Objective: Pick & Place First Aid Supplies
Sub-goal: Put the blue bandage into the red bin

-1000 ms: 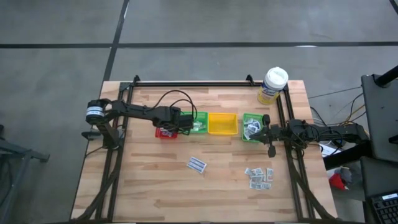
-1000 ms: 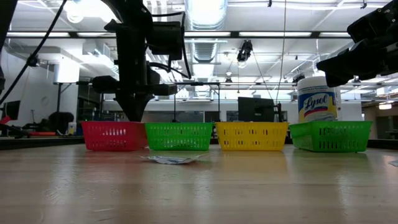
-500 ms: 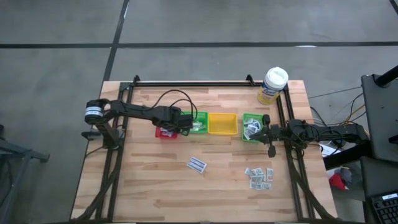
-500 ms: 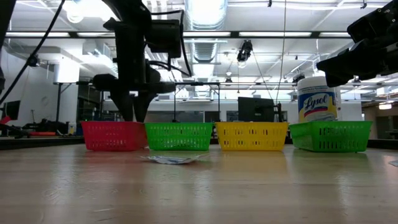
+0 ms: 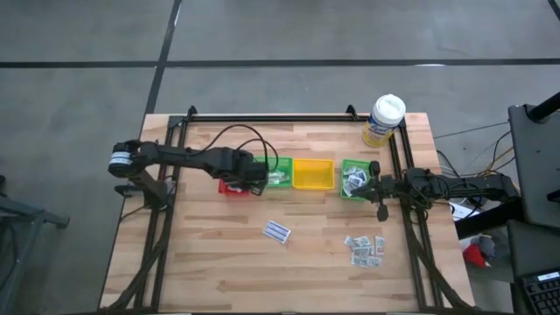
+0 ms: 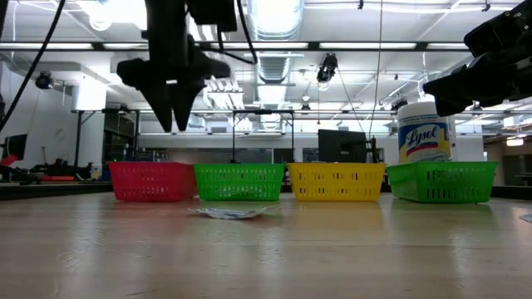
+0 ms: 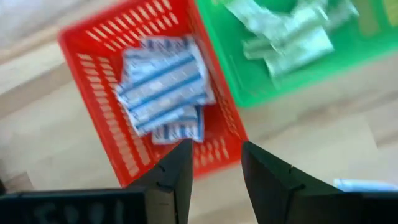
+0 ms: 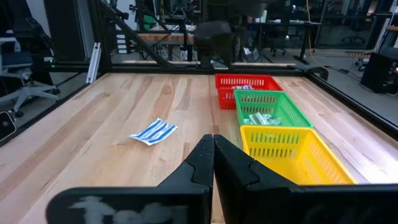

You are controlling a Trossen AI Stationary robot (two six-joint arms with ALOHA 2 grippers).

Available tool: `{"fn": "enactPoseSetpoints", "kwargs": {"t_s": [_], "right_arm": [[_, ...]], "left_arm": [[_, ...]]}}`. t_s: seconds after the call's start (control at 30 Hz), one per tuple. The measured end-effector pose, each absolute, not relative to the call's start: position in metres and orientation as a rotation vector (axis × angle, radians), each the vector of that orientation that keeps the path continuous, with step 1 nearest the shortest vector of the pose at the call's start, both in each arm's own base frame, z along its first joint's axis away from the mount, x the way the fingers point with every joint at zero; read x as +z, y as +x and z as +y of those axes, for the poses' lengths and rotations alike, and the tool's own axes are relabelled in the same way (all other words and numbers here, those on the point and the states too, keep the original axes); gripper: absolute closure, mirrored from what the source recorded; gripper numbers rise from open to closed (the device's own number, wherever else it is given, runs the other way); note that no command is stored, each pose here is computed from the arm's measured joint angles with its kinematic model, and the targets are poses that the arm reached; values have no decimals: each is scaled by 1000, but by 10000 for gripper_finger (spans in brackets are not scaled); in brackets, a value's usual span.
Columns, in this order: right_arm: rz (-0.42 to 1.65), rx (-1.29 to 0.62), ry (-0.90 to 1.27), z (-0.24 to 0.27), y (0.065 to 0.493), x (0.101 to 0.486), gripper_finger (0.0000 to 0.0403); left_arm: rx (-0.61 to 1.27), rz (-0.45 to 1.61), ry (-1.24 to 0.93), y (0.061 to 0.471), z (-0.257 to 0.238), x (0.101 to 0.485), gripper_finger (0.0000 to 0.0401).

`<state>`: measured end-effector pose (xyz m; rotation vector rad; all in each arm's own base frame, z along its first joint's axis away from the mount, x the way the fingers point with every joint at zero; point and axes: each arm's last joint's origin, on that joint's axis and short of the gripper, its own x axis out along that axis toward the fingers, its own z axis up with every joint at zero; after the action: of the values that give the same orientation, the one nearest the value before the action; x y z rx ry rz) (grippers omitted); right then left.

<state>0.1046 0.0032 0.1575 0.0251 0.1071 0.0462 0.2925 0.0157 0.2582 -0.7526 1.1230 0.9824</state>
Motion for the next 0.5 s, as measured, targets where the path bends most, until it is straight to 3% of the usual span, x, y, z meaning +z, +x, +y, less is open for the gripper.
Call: {"fn": "enactPoseSetpoints", "kwargs": {"t_s": [0.5], "right_arm": [[106, 46, 24, 3, 105, 158, 394]], "left_arm": [[832, 1078, -858, 301, -55, 260, 271]]}}
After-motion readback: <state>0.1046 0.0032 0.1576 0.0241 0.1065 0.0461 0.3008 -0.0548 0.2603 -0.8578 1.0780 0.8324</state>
